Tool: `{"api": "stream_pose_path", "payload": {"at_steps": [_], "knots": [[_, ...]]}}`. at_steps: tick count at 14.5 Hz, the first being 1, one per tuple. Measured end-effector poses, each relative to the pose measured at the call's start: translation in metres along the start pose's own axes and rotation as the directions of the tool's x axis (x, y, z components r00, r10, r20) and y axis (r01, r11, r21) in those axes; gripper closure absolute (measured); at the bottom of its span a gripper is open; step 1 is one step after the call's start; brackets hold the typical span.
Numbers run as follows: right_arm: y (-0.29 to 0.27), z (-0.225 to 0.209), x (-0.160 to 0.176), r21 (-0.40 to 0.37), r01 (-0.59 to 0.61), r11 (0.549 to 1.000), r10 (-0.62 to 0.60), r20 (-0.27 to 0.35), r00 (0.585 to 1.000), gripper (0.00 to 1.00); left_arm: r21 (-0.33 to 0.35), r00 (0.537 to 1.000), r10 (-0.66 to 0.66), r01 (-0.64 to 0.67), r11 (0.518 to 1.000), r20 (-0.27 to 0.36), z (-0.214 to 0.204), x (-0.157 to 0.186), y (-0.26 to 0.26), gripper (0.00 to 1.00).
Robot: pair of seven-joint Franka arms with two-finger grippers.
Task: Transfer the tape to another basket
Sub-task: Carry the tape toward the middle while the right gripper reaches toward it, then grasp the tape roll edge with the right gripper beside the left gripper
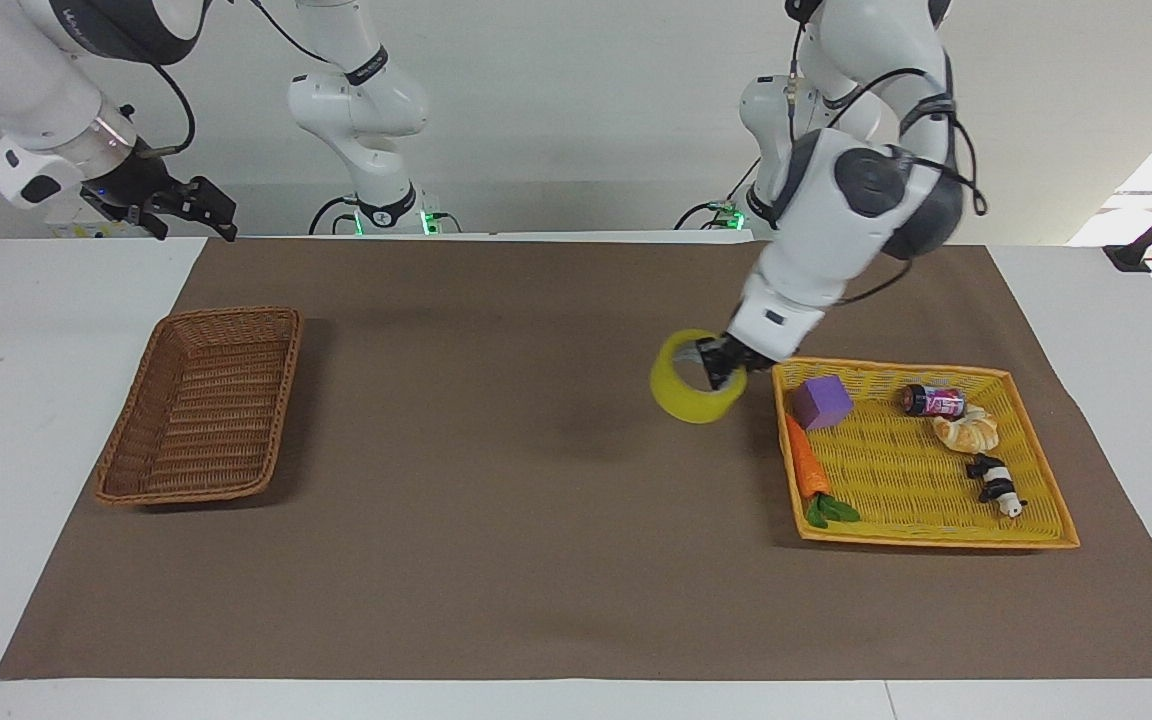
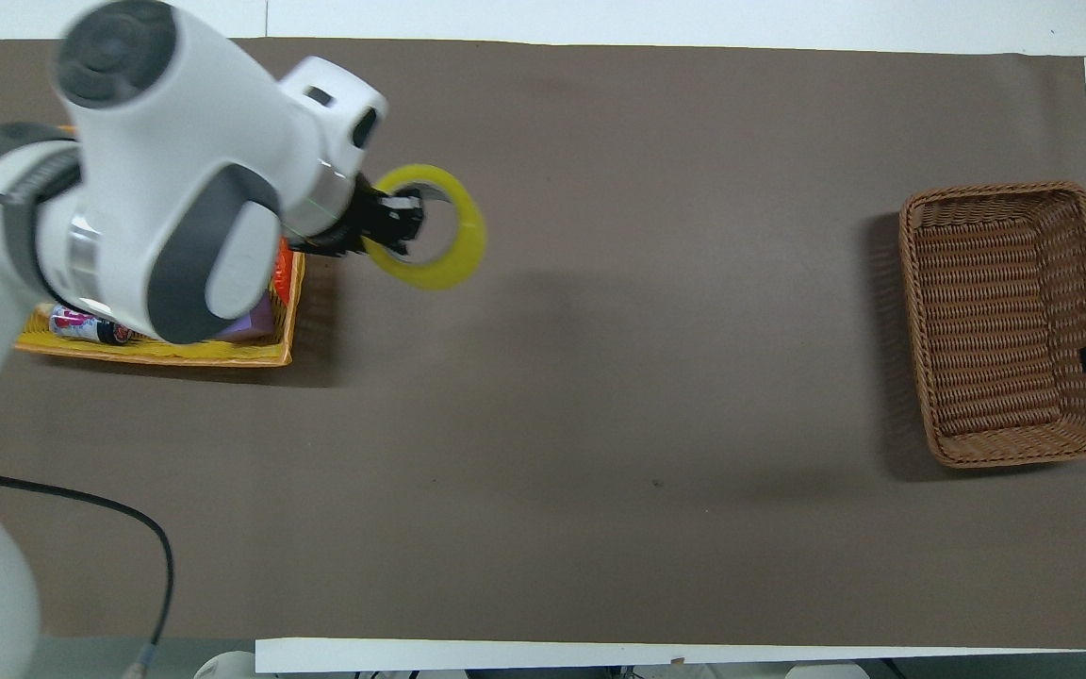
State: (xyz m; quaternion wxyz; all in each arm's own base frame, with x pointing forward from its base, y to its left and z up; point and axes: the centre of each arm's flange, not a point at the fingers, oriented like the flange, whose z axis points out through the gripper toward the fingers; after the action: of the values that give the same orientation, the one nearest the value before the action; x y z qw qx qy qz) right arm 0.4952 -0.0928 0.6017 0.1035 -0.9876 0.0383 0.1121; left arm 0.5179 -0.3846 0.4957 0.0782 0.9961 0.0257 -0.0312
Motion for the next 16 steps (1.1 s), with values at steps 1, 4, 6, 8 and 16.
{"api": "stream_pose_path", "payload": {"at_steps": [1,4,6,8,16], "knots": [[-0.011,0.007,0.004,0.090,0.019,0.996,-0.018,-0.017,1.000,0.00,0.002,1.000,0.017,-0.017,1.000,0.006,0.005,-0.022,0.025,0.79],[-0.047,0.056,0.029,0.388,0.056,0.920,-0.032,-0.068,0.997,0.00,0.004,1.000,-0.007,0.007,1.000,0.011,0.007,-0.045,0.048,0.79],[-0.088,0.105,0.045,0.588,0.040,0.808,0.007,-0.078,0.997,0.00,0.004,1.000,-0.024,0.024,1.000,0.005,0.005,-0.038,0.041,0.79],[-0.128,0.148,0.052,0.701,-0.001,0.713,0.061,-0.061,0.996,0.00,0.003,0.999,-0.035,0.035,0.999,0.002,0.003,-0.033,0.036,0.79],[-0.218,0.230,0.044,0.879,-0.167,0.446,0.223,0.071,0.972,0.00,0.005,0.999,-0.033,0.033,0.999,0.004,0.003,-0.035,0.037,0.79]]}}
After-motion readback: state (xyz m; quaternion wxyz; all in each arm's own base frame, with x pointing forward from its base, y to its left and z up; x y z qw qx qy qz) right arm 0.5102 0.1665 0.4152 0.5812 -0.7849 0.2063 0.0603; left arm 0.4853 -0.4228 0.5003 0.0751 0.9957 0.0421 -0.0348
